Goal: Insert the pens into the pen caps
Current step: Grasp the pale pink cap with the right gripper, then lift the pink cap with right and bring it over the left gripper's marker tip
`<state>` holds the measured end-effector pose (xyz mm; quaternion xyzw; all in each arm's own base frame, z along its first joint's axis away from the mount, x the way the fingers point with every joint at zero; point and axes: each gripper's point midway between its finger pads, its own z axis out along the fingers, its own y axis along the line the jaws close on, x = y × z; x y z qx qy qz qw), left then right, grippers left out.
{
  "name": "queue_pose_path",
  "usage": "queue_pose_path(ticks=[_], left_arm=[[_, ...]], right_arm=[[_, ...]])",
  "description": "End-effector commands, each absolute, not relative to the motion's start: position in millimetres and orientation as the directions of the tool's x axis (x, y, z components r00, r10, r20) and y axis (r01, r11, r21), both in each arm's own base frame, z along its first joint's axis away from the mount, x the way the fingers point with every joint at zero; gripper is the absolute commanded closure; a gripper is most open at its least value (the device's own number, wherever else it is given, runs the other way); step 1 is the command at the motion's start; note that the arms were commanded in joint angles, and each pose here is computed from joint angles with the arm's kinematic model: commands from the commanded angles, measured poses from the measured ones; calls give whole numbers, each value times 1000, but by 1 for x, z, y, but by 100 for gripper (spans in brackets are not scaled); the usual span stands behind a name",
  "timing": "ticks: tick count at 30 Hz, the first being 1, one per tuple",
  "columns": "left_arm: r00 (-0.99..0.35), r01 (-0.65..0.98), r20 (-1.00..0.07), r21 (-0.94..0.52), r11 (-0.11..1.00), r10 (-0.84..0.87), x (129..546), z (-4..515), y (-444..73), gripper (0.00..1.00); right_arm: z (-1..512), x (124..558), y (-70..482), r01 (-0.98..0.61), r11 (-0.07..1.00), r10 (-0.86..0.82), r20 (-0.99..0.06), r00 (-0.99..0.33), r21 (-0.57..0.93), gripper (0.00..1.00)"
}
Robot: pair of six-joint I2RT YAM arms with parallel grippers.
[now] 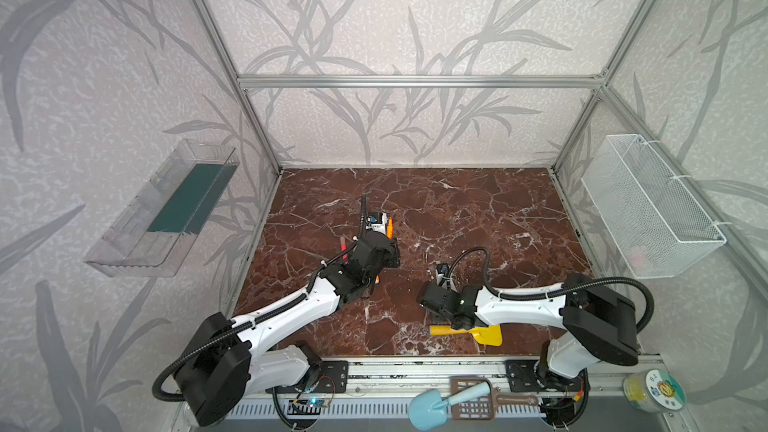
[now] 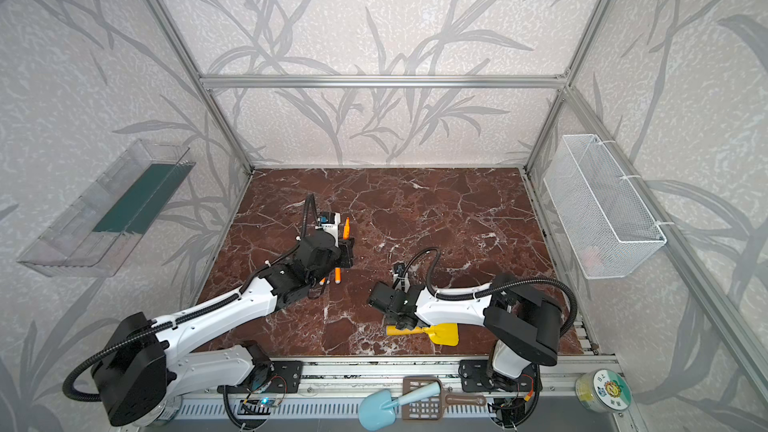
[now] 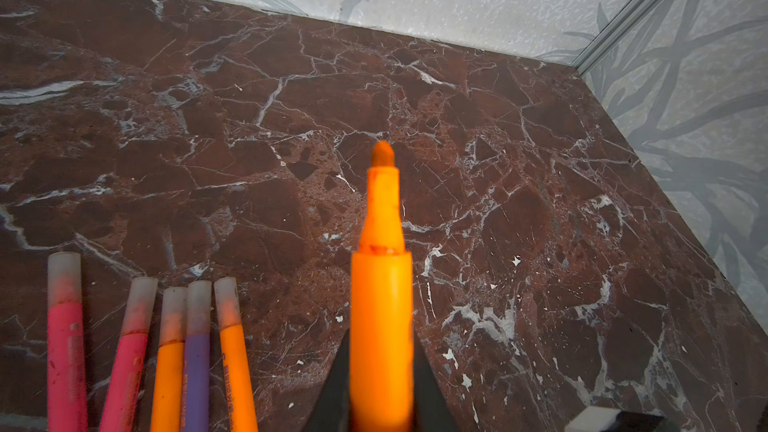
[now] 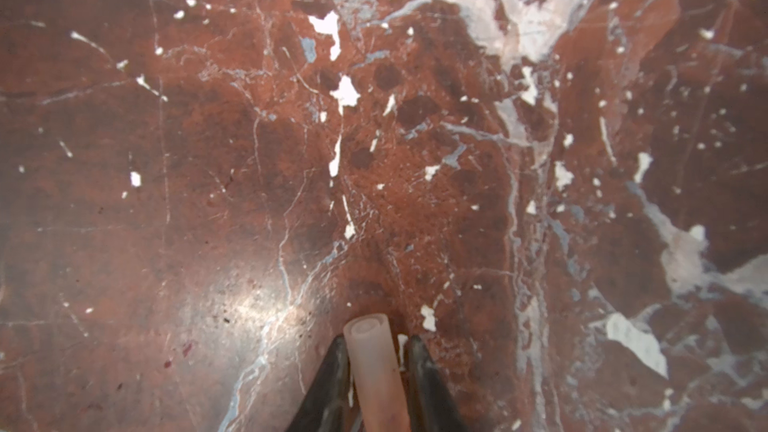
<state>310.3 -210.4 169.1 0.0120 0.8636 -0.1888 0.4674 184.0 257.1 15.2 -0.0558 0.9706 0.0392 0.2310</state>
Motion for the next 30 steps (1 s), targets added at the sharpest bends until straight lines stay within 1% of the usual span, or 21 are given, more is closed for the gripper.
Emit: queue_pose_path(ticks=[1, 4, 7, 9, 12, 15, 18, 23, 25, 27, 29, 30], left_arm=[[-553, 178, -816, -312, 933, -167, 310, 173, -205, 100], [-554, 178, -816, -311, 933, -166, 310, 172, -205, 100], [-554, 179, -816, -312, 933, -167, 310, 173, -205, 100], [-554, 179, -816, -312, 933, -167, 310, 172, -205, 100], [-553, 181, -816, -314, 932, -168, 310, 173, -206, 100], [-552, 183, -817, -317, 931, -169, 309, 175, -205, 100], [-551, 182, -817, -317, 931, -171, 309, 175, -205, 100], [-559, 194, -812, -328, 925, -170, 308, 176, -208, 100], [-579, 202, -792, -370, 907, -194, 304, 180, -213, 100], [-635, 209, -729, -479, 853, -254, 293, 183, -223, 100], [-704, 246, -643, -619, 746, -301, 275, 187, -243, 100], [-724, 271, -616, -666, 695, -309, 268, 189, -250, 100]], right_arm=[[6, 181, 245, -114, 993, -113, -438, -892, -24, 76], [4, 185, 246, -109, 993, -114, -442, -890, -37, 76], [1, 187, 247, -108, 993, -119, -431, -894, -49, 70], [0, 187, 248, -110, 993, -120, -427, -896, -49, 69], [0, 186, 248, -110, 993, -118, -428, -896, -44, 79], [3, 185, 246, -107, 994, -108, -434, -895, -27, 84], [9, 184, 243, -99, 995, -93, -445, -891, -10, 85], [26, 192, 236, -65, 998, -42, -495, -868, 28, 85], [43, 203, 232, -33, 997, 10, -528, -849, 73, 85], [66, 218, 229, -11, 986, 84, -557, -826, 164, 85], [98, 235, 224, 8, 950, 200, -587, -784, 313, 85], [111, 241, 222, 7, 929, 245, -603, -759, 369, 84]])
